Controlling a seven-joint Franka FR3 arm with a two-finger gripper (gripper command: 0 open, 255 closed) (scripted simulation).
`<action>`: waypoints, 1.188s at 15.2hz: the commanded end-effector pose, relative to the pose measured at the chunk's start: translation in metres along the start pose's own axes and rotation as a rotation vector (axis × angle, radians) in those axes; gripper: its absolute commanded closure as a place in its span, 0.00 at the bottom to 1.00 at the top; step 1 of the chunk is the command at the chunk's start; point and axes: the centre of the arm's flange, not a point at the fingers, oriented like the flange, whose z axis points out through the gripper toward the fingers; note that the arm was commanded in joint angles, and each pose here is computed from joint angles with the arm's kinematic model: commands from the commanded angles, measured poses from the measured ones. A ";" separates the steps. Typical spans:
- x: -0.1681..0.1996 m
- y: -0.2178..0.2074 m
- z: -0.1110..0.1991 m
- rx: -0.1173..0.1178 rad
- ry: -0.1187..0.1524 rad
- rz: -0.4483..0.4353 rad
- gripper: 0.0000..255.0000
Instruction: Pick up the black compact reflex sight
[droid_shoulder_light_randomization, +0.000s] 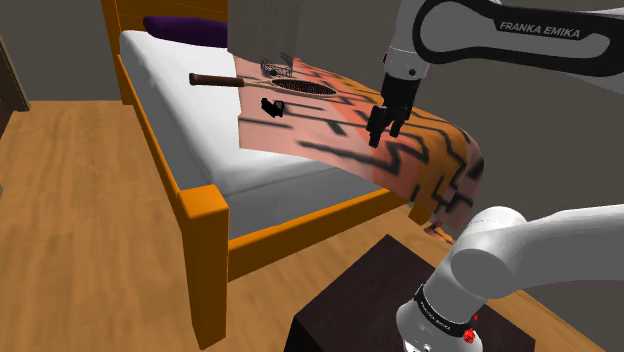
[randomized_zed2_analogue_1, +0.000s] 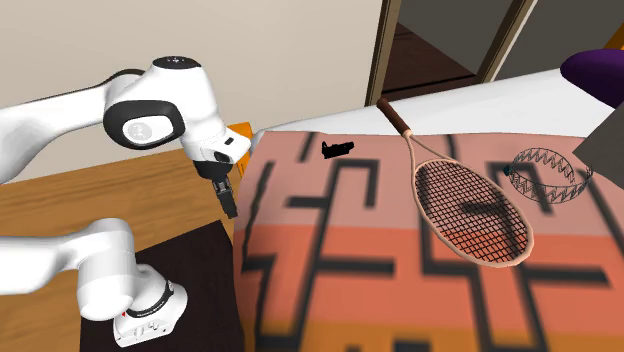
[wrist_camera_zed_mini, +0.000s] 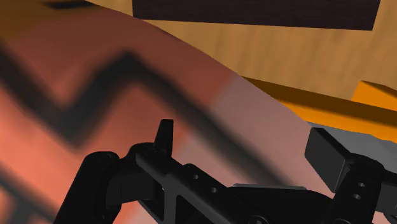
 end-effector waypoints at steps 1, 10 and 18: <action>0.000 0.000 0.000 0.000 0.000 0.000 0.00; 0.111 -0.026 -0.003 0.052 0.015 0.048 0.00; 0.211 -0.044 -0.009 0.099 0.028 0.091 0.00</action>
